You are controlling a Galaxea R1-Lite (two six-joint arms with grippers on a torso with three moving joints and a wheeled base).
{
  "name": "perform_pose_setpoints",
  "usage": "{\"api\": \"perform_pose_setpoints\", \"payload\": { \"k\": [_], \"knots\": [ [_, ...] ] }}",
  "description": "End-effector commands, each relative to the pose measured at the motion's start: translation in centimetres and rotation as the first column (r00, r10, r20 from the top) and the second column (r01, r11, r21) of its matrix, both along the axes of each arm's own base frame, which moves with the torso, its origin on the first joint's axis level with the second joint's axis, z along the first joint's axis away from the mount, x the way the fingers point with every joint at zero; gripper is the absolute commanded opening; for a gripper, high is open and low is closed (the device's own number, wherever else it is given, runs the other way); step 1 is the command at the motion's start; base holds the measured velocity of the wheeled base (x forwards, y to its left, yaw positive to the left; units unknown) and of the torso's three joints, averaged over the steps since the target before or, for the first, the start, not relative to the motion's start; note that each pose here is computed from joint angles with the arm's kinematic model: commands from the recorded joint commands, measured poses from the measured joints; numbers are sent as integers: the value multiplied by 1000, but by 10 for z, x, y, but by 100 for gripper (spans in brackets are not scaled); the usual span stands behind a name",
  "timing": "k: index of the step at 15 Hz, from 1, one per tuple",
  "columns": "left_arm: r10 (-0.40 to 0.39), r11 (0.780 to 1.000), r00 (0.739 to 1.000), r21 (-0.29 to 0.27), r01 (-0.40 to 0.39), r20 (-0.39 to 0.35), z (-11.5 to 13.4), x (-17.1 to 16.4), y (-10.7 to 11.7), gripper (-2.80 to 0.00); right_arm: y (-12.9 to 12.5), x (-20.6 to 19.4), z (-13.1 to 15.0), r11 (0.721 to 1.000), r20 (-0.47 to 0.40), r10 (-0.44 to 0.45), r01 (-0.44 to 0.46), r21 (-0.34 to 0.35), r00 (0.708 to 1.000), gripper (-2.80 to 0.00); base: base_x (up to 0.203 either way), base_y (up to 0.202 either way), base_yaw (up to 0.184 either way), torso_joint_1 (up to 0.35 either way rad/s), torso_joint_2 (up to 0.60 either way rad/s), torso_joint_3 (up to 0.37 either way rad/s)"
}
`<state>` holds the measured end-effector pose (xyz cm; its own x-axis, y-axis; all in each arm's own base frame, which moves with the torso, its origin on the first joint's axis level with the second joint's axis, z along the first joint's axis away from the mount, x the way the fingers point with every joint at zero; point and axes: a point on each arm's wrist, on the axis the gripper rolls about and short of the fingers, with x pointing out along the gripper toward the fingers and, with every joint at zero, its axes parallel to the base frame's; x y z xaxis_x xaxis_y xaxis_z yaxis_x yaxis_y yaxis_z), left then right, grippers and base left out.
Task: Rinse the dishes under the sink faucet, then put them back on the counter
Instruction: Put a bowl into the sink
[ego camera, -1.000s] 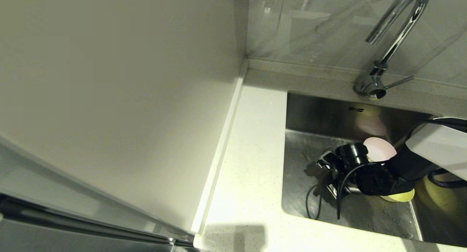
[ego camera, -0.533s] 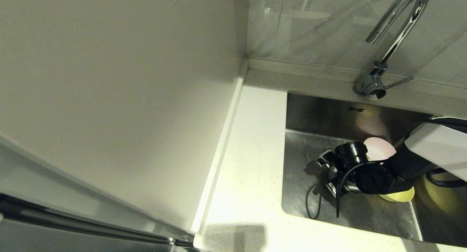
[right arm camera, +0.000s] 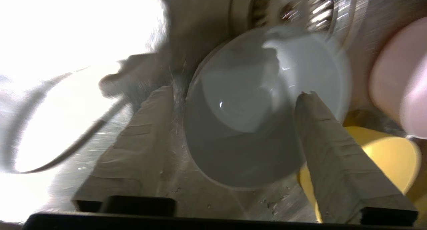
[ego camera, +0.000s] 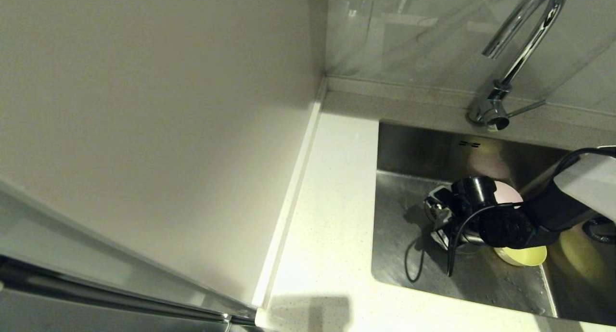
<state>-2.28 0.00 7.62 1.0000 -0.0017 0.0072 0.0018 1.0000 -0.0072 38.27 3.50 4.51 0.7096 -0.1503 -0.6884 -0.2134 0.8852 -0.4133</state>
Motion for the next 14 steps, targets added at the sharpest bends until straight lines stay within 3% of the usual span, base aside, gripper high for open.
{"api": "perform_pose_setpoints", "payload": {
  "k": [1,3,5,7,9,11,12,14],
  "knots": [
    [0,1000,1000,0,0,-3,-1,0,0,-280,-3,-15,50,999,123,-6,0,54,992,0,0,0,0,0,0,0],
    [0,1000,1000,0,0,-3,-1,0,0,-280,-12,-39,90,995,217,-22,-1,104,976,0,0,0,0,0,0,0],
    [0,1000,1000,0,0,-1,0,0,0,-280,-33,-67,119,990,254,-63,29,135,965,0,0,0,0,0,0,0],
    [0,1000,1000,0,0,-3,-1,0,0,-280,-72,-90,130,977,210,-181,151,149,961,0,0,0,0,0,0,0],
    [0,1000,1000,0,0,-3,-1,0,0,-280,-111,-103,142,947,190,-299,266,181,935,0,0,0,0,0,0,0],
    [0,1000,1000,0,0,-3,-1,0,0,-280,-135,-102,170,922,246,-366,313,229,897,0,0,0,0,0,0,0],
    [0,1000,1000,0,0,-3,-1,0,0,-280,-144,-100,181,905,259,-402,338,258,878,-280,0,0,0,0,0,0],
    [0,1000,1000,0,0,-3,-1,0,0,-280,-160,-97,190,880,260,-446,367,300,856,-280,0,0,0,0,0,0]
  ]
}}
